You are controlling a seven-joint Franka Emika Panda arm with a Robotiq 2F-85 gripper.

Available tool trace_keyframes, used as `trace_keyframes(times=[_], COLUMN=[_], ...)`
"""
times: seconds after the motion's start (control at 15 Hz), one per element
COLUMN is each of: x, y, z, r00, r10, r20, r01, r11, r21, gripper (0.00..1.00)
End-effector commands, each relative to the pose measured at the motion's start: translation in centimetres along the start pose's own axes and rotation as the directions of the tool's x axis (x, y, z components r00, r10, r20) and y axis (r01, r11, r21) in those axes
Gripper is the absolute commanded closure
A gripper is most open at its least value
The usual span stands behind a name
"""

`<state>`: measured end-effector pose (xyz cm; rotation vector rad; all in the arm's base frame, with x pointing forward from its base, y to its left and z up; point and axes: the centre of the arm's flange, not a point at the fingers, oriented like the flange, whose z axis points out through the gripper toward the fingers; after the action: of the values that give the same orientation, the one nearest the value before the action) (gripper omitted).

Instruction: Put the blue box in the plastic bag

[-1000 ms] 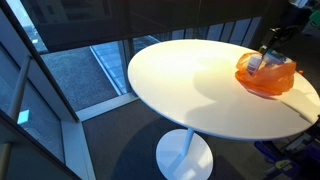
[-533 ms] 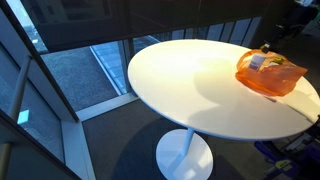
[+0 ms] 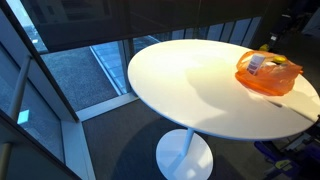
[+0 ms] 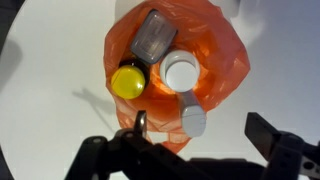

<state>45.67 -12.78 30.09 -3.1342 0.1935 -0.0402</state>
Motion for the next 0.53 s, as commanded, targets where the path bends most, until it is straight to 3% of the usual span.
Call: trace_keyframes(times=[0.0, 0.47], x=[2.0, 3.3], y=[-0.8, -4.5], z=[-4.1, -12.0], r00=[0.999, 0.997], r10=[0.01, 0.021], r20=[0.037, 0.072], r01=[-0.01, -0.02], r11=[1.0, 1.0], r21=[-0.011, -0.017], gripper=[0.0, 0.0])
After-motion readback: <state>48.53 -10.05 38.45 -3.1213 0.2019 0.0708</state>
